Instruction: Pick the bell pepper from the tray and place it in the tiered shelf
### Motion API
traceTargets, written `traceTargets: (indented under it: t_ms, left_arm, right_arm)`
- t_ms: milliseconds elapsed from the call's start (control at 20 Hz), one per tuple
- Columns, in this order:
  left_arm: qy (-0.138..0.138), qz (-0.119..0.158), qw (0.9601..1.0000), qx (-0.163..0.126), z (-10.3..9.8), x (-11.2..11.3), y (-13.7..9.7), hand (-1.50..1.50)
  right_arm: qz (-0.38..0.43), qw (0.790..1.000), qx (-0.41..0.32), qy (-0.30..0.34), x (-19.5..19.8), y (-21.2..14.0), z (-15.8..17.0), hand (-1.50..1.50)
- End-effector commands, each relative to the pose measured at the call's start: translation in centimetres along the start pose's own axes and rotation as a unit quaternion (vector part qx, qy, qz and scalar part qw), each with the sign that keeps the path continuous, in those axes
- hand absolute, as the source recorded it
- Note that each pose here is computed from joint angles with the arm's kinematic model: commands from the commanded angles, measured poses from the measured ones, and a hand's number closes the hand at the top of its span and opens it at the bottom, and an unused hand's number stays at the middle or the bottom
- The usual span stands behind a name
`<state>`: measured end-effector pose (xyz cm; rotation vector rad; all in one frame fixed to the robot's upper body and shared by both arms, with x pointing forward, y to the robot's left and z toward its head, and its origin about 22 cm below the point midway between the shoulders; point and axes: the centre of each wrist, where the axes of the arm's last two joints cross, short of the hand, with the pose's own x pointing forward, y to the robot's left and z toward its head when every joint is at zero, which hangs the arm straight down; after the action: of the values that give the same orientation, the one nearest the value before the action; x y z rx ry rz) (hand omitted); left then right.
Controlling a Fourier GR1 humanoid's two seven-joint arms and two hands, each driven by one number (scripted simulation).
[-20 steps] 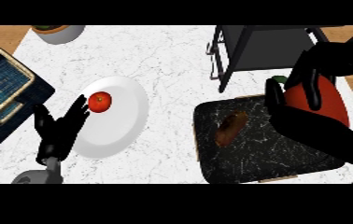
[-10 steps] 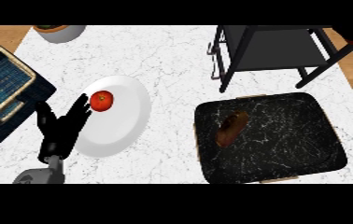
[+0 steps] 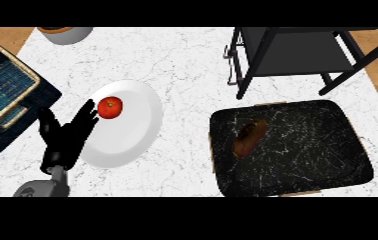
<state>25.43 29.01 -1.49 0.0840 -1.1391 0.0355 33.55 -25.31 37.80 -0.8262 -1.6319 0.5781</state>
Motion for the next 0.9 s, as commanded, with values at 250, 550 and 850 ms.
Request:
traceTargets:
  t_ms: [250,550,850]
  left_arm:
    - [0.009,0.003,0.9999,-0.012,-0.6,-0.9,-0.6,0.0]
    - [0.015,-0.004,0.9999,0.004,-1.0,-0.4,-0.6,0.0]
    - [0.007,-0.005,0.9999,-0.009,0.3,-0.1,1.2,0.0]
  right_arm:
    - [0.039,0.999,0.025,-0.007,-4.0,1.7,-5.5,1.5]
    - [0.041,0.999,0.017,-0.009,-3.2,5.5,-7.7,1.5]
    - [0.051,0.999,0.012,-0.006,-4.1,3.8,-9.3,1.5]
